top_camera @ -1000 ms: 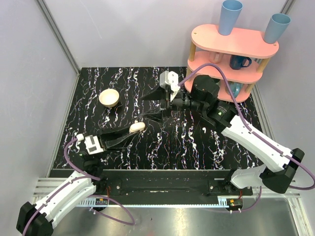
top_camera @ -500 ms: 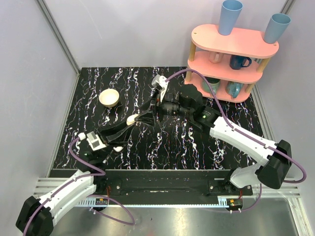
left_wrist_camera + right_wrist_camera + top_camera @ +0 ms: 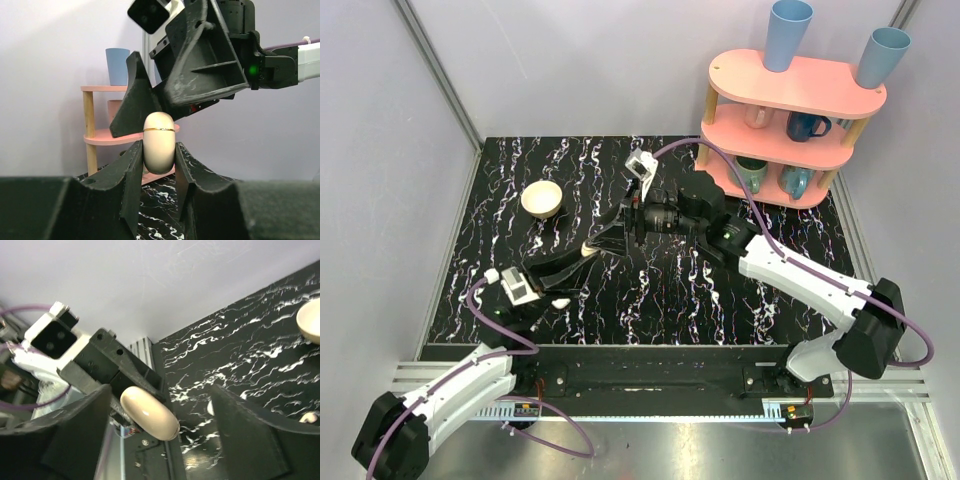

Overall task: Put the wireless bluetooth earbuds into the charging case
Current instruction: Adjust the charging case.

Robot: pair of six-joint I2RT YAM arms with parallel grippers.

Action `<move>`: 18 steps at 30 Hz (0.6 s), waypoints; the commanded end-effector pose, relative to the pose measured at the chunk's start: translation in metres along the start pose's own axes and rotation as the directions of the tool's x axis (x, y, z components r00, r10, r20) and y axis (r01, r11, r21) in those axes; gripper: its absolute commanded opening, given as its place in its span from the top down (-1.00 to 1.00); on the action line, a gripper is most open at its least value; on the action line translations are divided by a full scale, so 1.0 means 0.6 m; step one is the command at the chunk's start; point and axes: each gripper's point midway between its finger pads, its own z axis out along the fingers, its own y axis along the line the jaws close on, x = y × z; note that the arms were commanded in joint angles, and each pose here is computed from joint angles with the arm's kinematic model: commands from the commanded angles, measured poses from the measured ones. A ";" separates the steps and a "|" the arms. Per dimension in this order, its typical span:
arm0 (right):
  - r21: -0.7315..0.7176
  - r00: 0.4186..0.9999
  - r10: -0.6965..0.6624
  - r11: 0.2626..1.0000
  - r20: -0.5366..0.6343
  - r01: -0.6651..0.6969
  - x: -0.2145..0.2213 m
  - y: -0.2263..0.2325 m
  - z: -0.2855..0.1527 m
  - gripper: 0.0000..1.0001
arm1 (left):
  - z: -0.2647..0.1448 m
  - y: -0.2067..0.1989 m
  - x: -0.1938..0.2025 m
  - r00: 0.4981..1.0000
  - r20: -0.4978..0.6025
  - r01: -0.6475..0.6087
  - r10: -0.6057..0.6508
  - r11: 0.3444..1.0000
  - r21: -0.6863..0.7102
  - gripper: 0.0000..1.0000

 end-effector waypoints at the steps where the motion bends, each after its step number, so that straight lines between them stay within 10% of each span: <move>1: 0.075 0.985 0.144 0.986 0.090 -0.151 -0.032 -0.013 0.003 -0.92 | 0.007 -0.022 -0.055 0.986 0.122 -0.121 0.112 0.990 0.068 1.00; 18: 0.275 0.995 0.076 0.957 0.071 -0.092 -0.012 -0.014 0.017 -0.95 | 0.022 0.018 -0.020 0.980 0.007 -0.200 0.200 0.980 -0.011 1.00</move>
